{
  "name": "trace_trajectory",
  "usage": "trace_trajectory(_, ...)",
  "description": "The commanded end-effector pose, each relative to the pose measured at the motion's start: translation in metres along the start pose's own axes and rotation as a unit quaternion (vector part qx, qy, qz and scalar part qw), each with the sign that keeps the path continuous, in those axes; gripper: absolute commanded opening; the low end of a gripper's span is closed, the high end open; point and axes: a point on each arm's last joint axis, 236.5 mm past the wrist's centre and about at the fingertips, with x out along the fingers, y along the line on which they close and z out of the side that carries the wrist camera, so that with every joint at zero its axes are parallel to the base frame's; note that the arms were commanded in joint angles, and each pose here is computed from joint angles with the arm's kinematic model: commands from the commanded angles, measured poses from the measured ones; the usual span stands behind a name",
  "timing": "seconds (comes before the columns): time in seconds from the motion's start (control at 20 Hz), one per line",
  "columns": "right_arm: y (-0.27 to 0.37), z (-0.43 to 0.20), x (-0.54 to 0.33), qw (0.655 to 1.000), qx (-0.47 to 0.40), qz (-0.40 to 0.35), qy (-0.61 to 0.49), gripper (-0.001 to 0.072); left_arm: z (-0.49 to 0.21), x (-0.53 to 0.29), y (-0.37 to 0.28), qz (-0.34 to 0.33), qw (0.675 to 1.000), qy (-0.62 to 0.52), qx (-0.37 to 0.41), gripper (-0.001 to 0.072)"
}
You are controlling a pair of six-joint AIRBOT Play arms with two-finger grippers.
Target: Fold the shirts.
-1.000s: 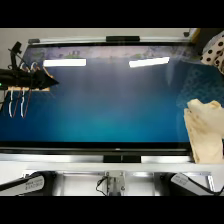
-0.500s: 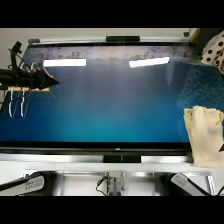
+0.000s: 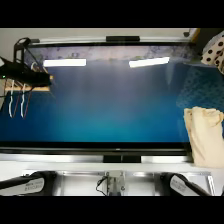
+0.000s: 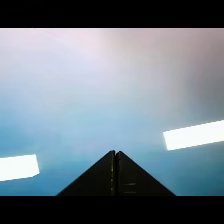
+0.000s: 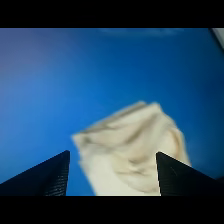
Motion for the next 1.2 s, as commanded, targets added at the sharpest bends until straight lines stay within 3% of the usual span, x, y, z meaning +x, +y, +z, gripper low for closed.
trace_trajectory(0.0,0.172,-0.014,-0.009,0.989,-0.074,0.126,0.037,0.0640,-0.012,0.000,0.014,0.120,0.991,0.058,-0.005,0.0132)
trace_trajectory(0.05,0.212,-0.054,-0.001,0.975,-0.106,0.159,0.115,0.0641,-0.028,0.009,-0.006,0.090,0.992,0.092,-0.002,0.0367)
trace_trajectory(0.1,0.244,-0.090,-0.001,0.955,-0.134,0.190,0.181,0.0640,-0.045,0.014,-0.018,0.074,0.990,0.124,0.002,0.0548)
trace_trajectory(0.2,0.272,-0.140,-0.006,0.926,-0.182,0.203,0.263,0.0640,-0.078,0.021,-0.023,0.070,0.985,0.159,0.012,0.0561)
trace_trajectory(0.4,0.278,-0.177,0.000,0.918,-0.180,0.184,0.303,0.0640,-0.114,0.022,-0.020,0.068,0.991,0.114,-0.006,0.0539)
trace_trajectory(1.15,0.281,-0.177,0.006,0.922,-0.165,0.182,0.299,0.0641,-0.096,0.028,-0.035,0.037,0.997,0.060,-0.010,0.0540)
